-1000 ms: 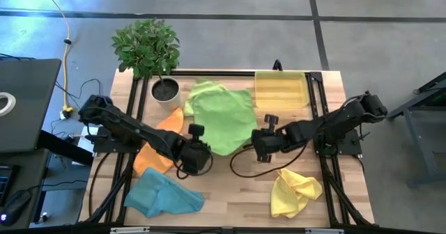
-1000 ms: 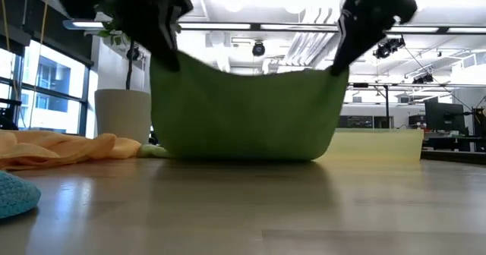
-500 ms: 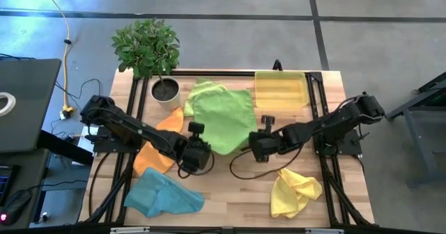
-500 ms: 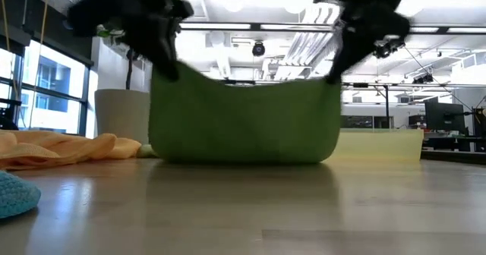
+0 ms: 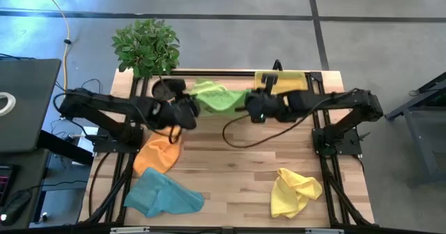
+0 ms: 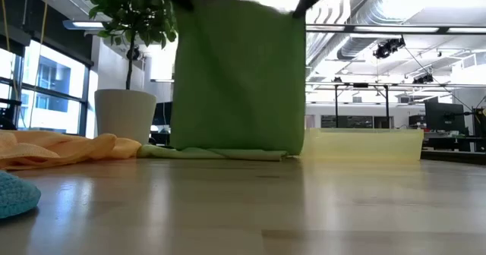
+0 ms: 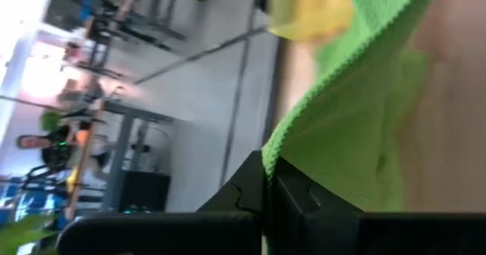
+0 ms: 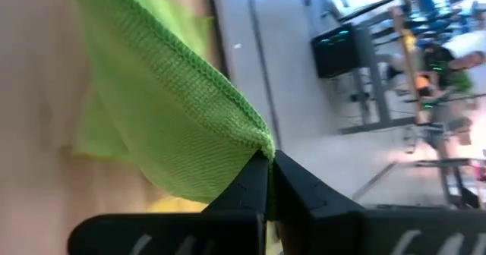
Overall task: Fold microfiber towels
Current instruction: Fold the green microfiber towel
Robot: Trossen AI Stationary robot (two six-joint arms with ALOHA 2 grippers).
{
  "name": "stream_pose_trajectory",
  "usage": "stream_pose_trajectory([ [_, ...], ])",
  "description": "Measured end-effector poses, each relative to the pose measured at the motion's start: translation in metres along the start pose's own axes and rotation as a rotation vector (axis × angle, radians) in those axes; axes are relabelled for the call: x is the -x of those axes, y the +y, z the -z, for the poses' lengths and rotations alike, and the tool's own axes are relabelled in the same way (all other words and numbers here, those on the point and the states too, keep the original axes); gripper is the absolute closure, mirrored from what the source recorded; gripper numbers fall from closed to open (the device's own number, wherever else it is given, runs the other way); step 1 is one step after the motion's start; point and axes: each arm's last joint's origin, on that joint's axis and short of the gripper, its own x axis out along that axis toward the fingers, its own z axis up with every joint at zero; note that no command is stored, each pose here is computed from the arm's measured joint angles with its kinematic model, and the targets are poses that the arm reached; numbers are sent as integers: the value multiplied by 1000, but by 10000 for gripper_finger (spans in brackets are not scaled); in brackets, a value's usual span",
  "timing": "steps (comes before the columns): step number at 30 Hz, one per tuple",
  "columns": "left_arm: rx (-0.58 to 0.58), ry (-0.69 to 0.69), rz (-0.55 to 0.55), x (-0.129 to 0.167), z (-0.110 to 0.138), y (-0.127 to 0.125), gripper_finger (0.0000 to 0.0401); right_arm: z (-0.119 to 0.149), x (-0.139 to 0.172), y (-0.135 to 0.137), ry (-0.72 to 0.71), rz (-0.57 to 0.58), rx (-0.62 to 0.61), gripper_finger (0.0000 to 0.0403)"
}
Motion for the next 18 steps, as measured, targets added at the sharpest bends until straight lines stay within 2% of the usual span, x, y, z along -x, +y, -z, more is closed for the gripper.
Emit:
stream_pose_trajectory([
  [5,-18,-72,-39,11,-9,38,401,-13,19,-42,-52,67,7,402],
  [10,-3,-113,-121,25,-20,64,401,-20,39,-70,-90,153,-18,402],
  [14,40,-172,-118,41,-27,69,401,-21,54,-76,-130,107,-61,402],
  [18,72,-225,-76,54,-30,61,401,-19,61,-66,-136,37,-70,402],
])
